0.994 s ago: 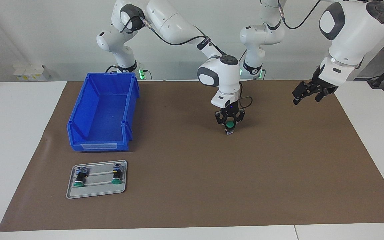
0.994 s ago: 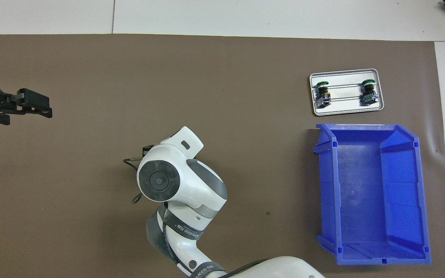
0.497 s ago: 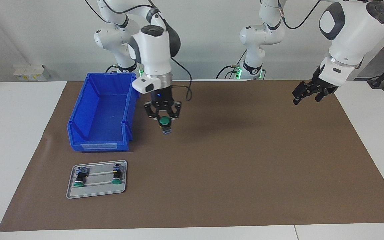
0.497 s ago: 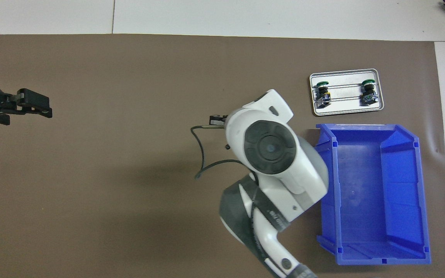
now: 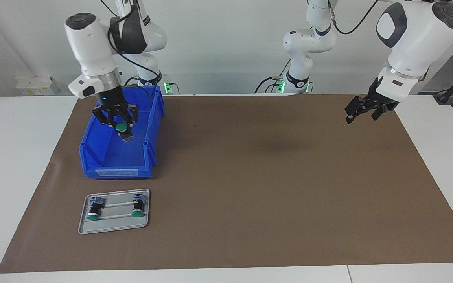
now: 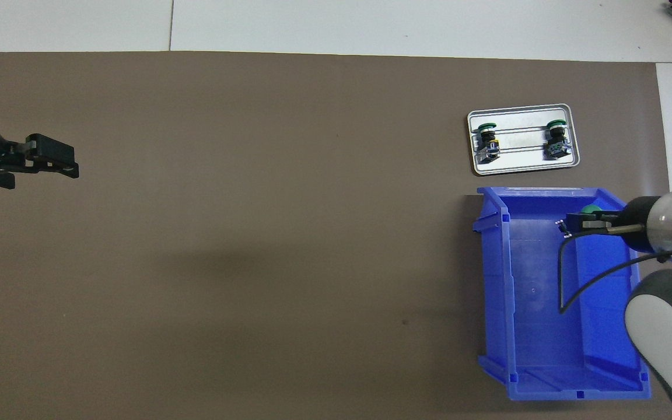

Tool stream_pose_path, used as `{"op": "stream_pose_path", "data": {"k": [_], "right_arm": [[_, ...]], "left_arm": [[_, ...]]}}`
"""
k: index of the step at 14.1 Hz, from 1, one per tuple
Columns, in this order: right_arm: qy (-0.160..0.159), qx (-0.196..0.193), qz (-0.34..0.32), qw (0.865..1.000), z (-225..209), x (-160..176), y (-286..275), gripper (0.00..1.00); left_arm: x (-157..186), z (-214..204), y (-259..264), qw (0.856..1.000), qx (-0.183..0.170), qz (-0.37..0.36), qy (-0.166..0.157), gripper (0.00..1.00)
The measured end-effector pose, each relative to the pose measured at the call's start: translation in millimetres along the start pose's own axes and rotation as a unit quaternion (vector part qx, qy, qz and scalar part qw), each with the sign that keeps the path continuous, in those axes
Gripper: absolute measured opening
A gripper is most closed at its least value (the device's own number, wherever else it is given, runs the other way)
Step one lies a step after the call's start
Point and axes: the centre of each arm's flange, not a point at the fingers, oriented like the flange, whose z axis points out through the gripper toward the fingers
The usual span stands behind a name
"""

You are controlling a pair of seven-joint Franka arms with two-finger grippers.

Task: Place and press button with both arms
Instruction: 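Carry the button with the right gripper over the blue bin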

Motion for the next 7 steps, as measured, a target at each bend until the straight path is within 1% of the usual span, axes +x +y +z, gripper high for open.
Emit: {"op": "stream_pose_path", "data": {"k": [1,2,3,5,7], "right_arm": [[-0.008,0.001,0.008,1.0,10,-11,17,0.39],[-0.007,0.0,0.017,1.0,21,-18,27,0.39],[0.0,0.0,0.023,1.0,35,-23,30,0.39],[0.01,0.005,0.027,1.0,63,-30,25,0.39],[0.01,0.003,0.023,1.0,87,-29,18,0.39]], "left_arm": [[0,0,0,1.0,0.0,0.0,0.0,1.0],[0,0,0,1.0,0.0,0.0,0.0,1.0],[0,0,0,1.0,0.0,0.0,0.0,1.0],[0,0,0,1.0,0.0,0.0,0.0,1.0],[0,0,0,1.0,0.0,0.0,0.0,1.0]]}}
